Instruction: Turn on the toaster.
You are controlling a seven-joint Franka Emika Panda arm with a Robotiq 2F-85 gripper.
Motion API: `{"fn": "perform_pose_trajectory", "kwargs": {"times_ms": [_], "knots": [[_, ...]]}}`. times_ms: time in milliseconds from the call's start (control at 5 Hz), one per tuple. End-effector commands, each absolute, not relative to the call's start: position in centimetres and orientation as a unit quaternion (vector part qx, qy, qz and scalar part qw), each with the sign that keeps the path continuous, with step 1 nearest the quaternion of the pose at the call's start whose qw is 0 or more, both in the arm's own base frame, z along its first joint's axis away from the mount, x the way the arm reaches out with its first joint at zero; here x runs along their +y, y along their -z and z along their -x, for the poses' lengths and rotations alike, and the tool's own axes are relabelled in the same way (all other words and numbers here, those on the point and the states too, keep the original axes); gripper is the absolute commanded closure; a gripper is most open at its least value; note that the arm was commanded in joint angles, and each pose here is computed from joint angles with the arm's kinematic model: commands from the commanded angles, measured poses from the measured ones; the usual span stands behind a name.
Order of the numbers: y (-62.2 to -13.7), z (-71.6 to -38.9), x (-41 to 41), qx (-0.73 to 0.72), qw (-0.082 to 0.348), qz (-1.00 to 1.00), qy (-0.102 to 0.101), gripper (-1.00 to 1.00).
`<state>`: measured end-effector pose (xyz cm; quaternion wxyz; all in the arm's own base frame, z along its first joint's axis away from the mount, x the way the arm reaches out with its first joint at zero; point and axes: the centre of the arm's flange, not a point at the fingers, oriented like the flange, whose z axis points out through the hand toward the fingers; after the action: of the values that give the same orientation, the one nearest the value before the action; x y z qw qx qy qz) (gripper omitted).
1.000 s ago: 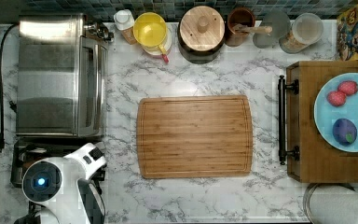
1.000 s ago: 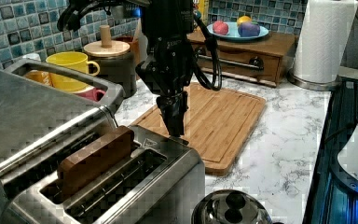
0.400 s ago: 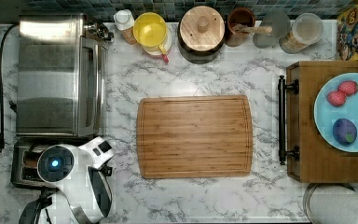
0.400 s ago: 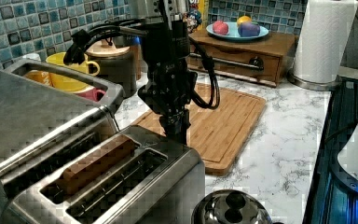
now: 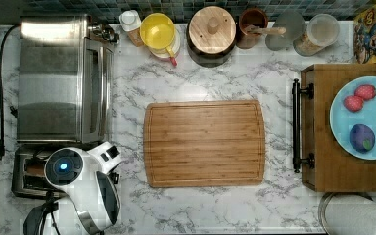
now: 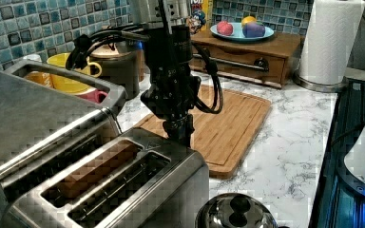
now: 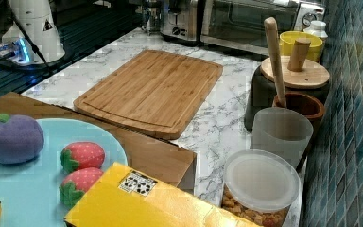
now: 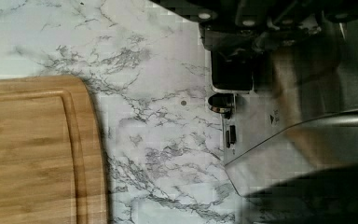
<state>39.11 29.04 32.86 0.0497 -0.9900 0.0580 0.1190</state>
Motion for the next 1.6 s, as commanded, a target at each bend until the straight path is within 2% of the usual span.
{"fn": "perform_pose_trajectory", "kwargs": {"times_ms": [200, 400, 600, 1600], "knots": [[-24.2, -41.6, 19.4, 0.154, 0.053, 0.969, -0.187, 1.0], [-20.6, -40.7, 18.8, 0.14, 0.061, 0.961, -0.229, 1.0], [-20.5, -40.0, 20.2, 0.075, 0.064, 0.97, -0.22, 1.0], [-20.5, -40.0, 20.1, 0.075, 0.064, 0.97, -0.22, 1.0]]}}
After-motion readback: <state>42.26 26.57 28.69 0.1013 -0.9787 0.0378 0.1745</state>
